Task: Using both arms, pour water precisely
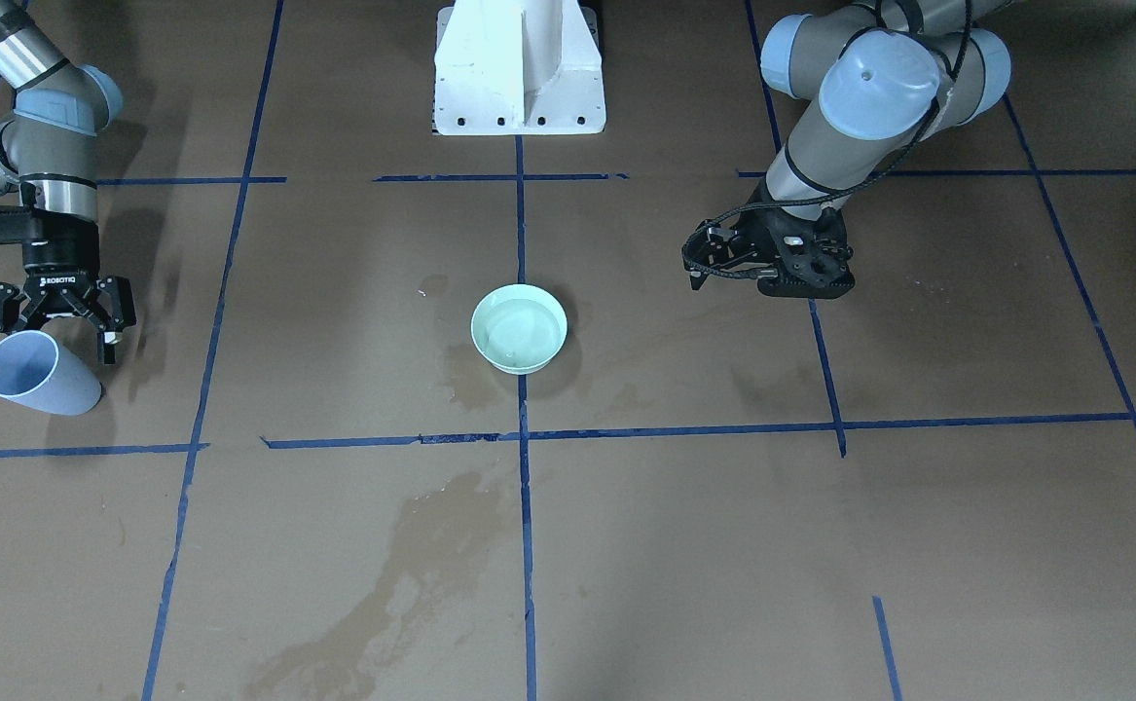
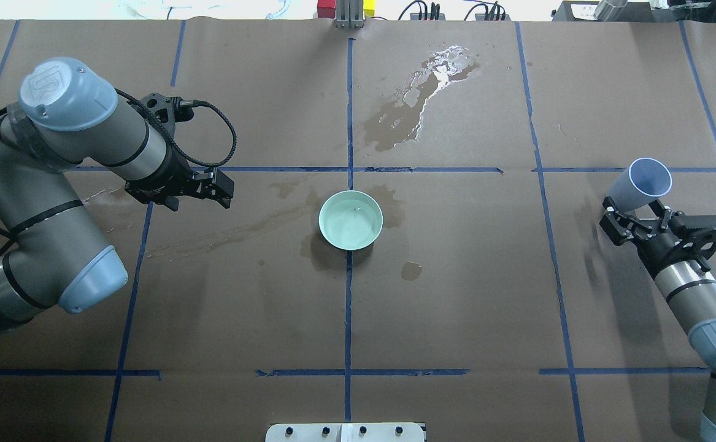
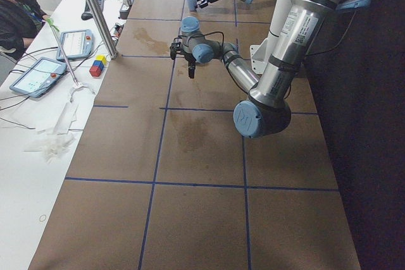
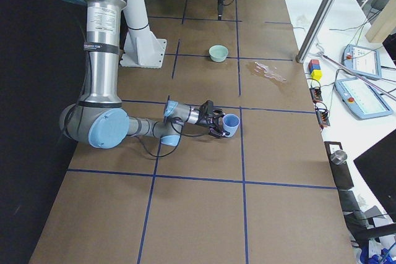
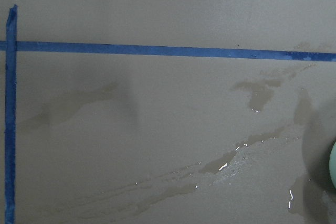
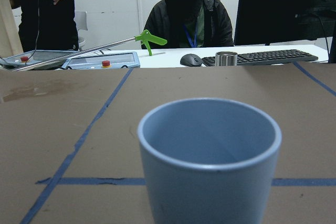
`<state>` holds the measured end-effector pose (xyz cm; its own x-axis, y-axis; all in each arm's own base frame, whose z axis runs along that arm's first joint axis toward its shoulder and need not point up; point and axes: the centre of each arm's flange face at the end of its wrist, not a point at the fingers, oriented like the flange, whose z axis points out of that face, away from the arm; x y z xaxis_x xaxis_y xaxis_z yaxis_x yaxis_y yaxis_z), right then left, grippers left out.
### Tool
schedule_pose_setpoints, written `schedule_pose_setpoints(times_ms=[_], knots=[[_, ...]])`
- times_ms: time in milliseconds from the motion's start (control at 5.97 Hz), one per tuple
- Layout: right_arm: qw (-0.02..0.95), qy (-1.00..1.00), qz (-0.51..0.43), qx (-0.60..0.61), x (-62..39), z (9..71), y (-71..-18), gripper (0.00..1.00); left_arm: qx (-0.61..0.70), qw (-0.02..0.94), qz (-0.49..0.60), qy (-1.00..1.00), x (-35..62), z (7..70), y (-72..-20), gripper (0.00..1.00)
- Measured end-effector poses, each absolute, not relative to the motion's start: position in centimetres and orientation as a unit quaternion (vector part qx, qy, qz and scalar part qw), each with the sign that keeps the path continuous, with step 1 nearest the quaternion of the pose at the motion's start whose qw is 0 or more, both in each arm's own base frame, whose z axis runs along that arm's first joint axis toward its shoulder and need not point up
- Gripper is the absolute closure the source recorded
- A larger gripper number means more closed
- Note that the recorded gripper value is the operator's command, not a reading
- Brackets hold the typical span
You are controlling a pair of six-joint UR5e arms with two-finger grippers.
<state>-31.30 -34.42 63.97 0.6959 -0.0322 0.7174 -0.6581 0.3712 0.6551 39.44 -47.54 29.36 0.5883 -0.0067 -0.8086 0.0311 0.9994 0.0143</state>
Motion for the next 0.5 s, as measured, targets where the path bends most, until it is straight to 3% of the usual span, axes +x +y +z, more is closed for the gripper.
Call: schedule_pose_setpoints(times_ms=[502], knots=[[0.748, -0.352, 0.195, 0.528, -29.6, 65.7, -30.2, 0.0, 0.016, 0.89, -0.009, 0.456, 39.3, 29.0, -47.4, 0.0]])
